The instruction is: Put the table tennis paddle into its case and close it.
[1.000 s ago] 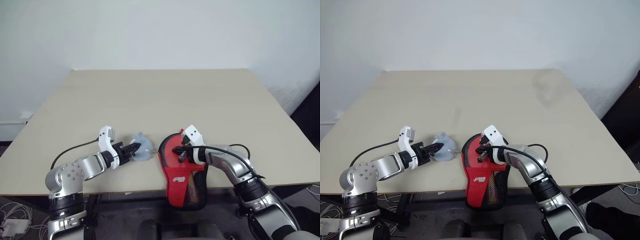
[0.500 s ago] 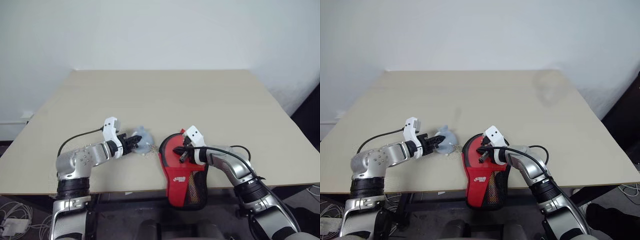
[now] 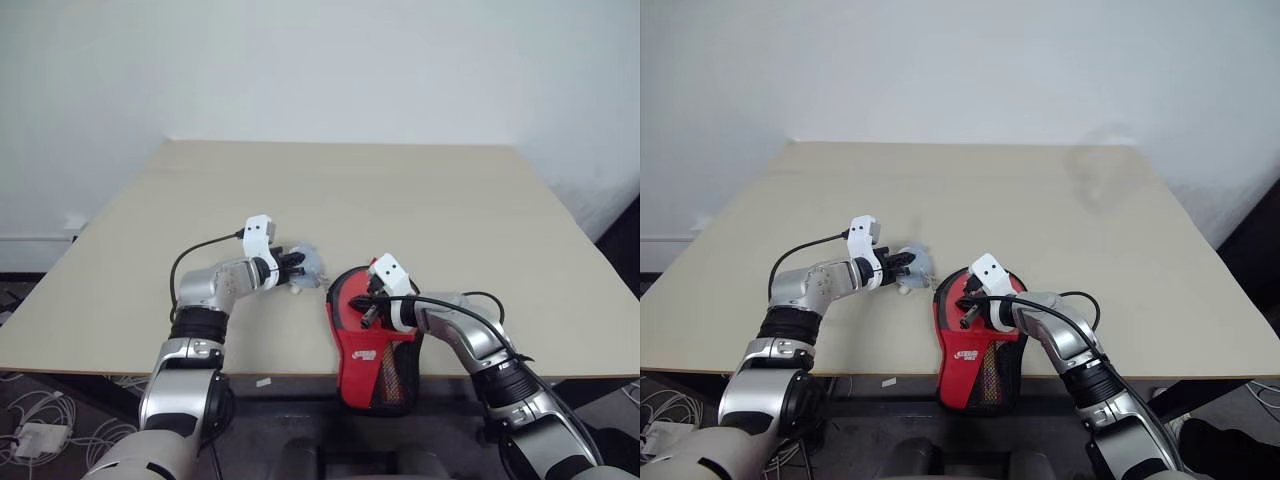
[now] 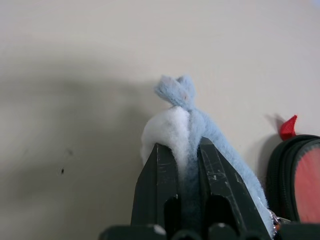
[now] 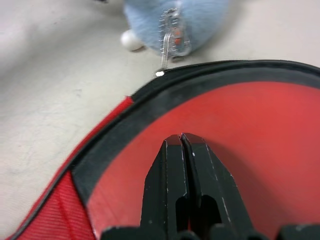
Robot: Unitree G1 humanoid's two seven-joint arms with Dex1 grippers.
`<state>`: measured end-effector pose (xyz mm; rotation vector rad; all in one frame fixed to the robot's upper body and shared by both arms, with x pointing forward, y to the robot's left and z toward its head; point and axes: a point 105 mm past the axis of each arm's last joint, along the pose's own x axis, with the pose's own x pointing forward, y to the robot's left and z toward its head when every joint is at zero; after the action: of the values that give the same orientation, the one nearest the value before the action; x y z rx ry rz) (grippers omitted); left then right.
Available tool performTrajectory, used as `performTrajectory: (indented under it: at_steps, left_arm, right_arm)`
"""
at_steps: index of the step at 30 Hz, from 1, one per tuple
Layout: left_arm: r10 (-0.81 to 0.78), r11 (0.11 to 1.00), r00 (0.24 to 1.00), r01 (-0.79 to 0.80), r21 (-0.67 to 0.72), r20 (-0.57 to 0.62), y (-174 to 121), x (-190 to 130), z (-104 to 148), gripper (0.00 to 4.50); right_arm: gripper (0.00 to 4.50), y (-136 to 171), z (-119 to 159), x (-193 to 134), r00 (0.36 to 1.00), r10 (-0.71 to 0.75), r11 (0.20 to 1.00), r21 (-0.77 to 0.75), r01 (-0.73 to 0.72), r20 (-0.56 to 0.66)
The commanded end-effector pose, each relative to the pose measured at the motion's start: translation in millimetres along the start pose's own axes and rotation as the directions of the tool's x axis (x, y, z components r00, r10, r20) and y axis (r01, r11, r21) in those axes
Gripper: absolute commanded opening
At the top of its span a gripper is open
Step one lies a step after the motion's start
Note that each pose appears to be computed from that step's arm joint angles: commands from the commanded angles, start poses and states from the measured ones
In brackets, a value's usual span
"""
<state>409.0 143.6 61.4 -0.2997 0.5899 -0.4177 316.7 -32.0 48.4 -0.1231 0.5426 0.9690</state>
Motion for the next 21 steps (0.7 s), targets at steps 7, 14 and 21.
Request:
performTrajectory:
  at_steps: [7,14,21]
  left_arm:
    - [0.002,0.988,0.995,-0.018,0.156,0.1,-17.0,15.7,37.1,0.0]
    - [-0.037,0.983,0.994,0.017,0.185,0.105,-20.4,11.1,42.7,0.0]
    - [-0.092,0.971,0.994,0.076,0.229,0.062,-17.9,-5.3,31.9,0.0]
  right_arm:
    - [0.03,5.1,-10.8,3.7,0.999,0.008,1.0,0.025,-0.006,-0.051]
    - [0.03,-10.6,-5.7,1.6,0.997,-0.067,0.997,0.041,0.068,-0.035]
    - [0.03,-29.0,-11.6,-10.1,0.991,-0.122,0.991,0.047,0.124,-0.048]
